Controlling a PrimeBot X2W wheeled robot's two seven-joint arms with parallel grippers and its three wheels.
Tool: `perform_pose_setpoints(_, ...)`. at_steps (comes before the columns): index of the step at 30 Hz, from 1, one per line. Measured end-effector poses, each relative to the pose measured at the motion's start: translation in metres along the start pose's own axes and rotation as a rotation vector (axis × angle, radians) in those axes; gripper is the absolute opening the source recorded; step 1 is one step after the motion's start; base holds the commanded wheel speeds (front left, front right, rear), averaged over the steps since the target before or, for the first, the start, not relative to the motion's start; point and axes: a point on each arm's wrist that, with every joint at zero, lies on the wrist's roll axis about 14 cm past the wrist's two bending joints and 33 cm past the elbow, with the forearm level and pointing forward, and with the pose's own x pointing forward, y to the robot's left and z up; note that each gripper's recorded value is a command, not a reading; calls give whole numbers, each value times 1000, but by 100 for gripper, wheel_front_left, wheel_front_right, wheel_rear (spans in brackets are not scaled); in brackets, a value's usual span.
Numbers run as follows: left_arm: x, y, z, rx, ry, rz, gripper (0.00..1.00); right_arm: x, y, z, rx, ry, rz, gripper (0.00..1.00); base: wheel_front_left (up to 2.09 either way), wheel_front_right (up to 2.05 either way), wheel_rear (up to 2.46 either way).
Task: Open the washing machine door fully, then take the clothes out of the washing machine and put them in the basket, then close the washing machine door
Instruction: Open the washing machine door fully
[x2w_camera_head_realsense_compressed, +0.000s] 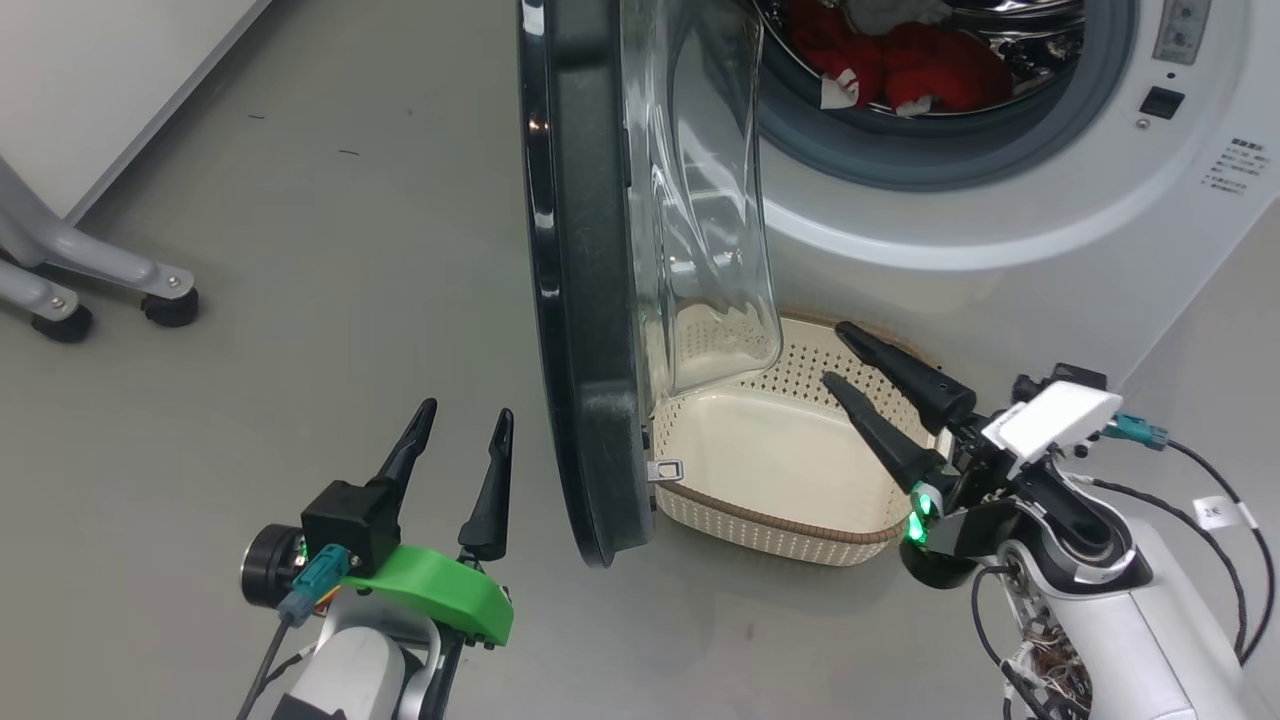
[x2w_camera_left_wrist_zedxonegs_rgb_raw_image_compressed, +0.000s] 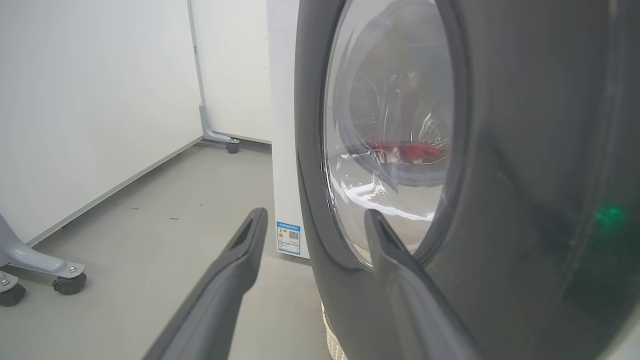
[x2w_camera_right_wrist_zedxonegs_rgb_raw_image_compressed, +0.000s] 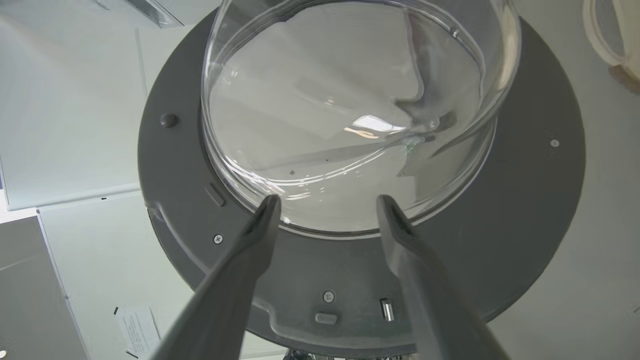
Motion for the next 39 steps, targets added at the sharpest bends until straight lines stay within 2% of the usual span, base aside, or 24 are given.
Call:
perform_pose_setpoints(9, 3, -3, 0, -3, -2, -5, 100, -43, -16, 39, -184, -238, -104, 100, 0, 0, 0)
perform_pose_setpoints(11, 3, -3, 0, -5, -3, -5, 100, -54, -19, 49, -252, -295, -139, 100, 0, 0, 0)
perform_pose_setpoints(18, 3, -1, 0, -8, -3, 1, 100, -87, -15, 81, -599, -467, -245, 100, 0, 0, 0)
perform_pose_setpoints(23, 3, -2, -3, -9, 6, 1, 100, -97, 8, 93, -867, -556, -235, 100, 0, 0, 0)
perform_pose_setpoints(30, 3, -2, -3, -8, 7, 1, 100, -108, 28, 100, -1292, -603, -236, 100, 0, 0, 0)
perform_pose_setpoints(34, 3, -1, -3, -7, 7, 3, 100, -110, 17, 104, -1438, -562, -351, 100, 0, 0, 0)
perform_pose_setpoints(39, 2, 0, -4, -7, 8, 6, 100, -113, 12, 108, -1549, -564, -449, 100, 0, 0, 0)
